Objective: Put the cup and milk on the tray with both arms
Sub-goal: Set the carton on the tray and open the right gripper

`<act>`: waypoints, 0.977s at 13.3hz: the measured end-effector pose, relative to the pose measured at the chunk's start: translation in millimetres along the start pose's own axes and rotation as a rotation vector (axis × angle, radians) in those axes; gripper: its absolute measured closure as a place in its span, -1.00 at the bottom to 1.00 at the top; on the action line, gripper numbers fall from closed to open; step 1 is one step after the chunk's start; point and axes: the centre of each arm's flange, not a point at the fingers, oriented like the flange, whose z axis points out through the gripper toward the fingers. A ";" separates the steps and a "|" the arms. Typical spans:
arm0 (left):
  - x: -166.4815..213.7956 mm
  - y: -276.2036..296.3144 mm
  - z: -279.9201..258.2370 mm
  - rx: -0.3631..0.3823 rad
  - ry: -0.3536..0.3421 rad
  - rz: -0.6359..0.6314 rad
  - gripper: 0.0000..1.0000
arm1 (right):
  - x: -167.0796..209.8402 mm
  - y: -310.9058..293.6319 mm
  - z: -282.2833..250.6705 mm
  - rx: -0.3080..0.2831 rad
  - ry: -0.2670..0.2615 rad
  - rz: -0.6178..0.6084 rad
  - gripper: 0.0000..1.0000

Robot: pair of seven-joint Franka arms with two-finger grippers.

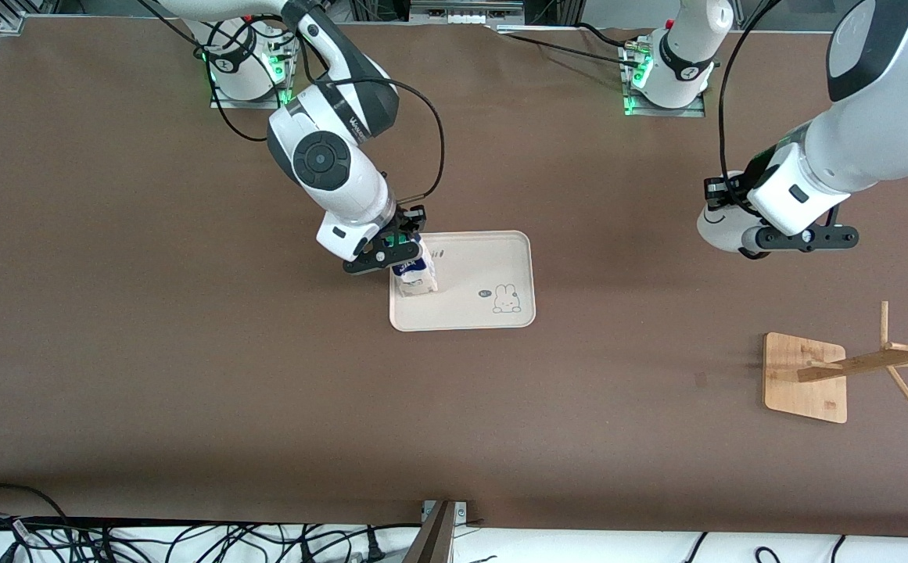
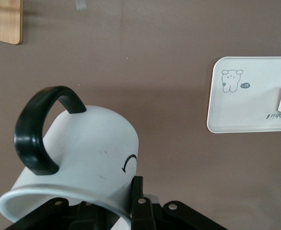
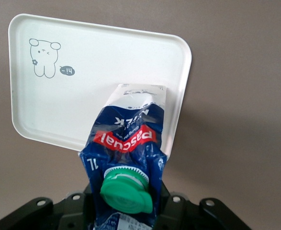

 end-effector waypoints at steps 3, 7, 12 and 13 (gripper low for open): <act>-5.4 -0.1 4.9 0.013 -0.050 0.002 0.82 | 3.2 1.7 9.9 0.002 -0.006 0.004 0.07; -14.5 17.8 10.5 0.031 -0.088 0.037 0.82 | 10.8 2.7 23.9 0.016 0.010 0.010 -0.41; -14.5 18.5 11.6 0.032 -0.092 0.038 0.82 | 12.1 -4.5 -3.0 0.016 0.015 -0.004 -1.00; -14.4 18.4 11.6 0.032 -0.093 0.038 0.82 | 9.8 -5.0 -17.5 0.009 0.012 -0.007 -1.00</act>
